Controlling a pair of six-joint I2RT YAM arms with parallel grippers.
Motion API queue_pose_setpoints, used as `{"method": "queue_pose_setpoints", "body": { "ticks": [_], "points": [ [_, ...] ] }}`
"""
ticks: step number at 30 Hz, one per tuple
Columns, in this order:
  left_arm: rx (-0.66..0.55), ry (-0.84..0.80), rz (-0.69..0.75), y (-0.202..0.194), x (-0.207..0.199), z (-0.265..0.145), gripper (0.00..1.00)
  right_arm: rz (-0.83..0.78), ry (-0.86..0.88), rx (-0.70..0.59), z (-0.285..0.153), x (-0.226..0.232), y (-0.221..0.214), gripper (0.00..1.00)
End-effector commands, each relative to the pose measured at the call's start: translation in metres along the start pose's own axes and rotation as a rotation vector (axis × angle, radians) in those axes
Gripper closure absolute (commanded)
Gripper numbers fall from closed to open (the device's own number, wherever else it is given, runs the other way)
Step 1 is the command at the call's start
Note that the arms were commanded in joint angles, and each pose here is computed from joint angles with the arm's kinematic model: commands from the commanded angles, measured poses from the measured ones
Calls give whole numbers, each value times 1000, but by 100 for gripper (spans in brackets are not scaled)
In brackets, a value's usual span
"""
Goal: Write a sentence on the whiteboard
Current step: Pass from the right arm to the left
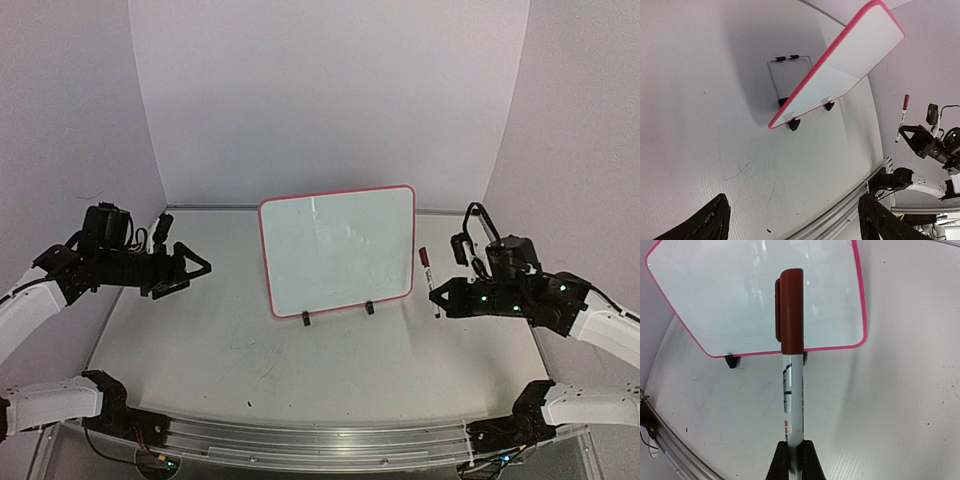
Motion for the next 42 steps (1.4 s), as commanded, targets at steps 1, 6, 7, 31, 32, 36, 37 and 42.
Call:
{"method": "queue_pose_setpoints", "body": {
  "ticks": [1, 6, 7, 31, 32, 36, 37, 42],
  "points": [
    [-2, -140, 51, 12, -59, -5, 13, -95, 187, -47, 1, 46, 38, 100],
    [51, -193, 80, 3, -84, 11, 12, -196, 271, -30, 20, 93, 61, 100],
    [66, -200, 83, 1, -88, 15, 12, -209, 293, -26, 27, 102, 64, 100],
    [251, -315, 28, -40, -121, 83, 37, -354, 608, -9, 74, 211, 75, 100],
    [254, -318, 27, -40, -122, 84, 39, -354, 616, -10, 73, 212, 76, 100],
    [260, -320, 20, -40, -122, 88, 46, -360, 639, -10, 72, 215, 76, 100],
    [259, -321, 18, -40, -122, 88, 47, -361, 643, -7, 72, 216, 76, 100],
    [254, -319, 6, -40, -121, 92, 56, -364, 653, 7, 75, 217, 71, 100]
  ]
}}
Point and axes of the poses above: each gripper's point midway between its finger pads, its own z axis out along the fingers, its own x axis along the line the jaws close on, y = z × x, the point moved 3 cm from there along -z, back along the fingers, and after that the axes turned 15 degrees about -z, right-handed, at the moved point
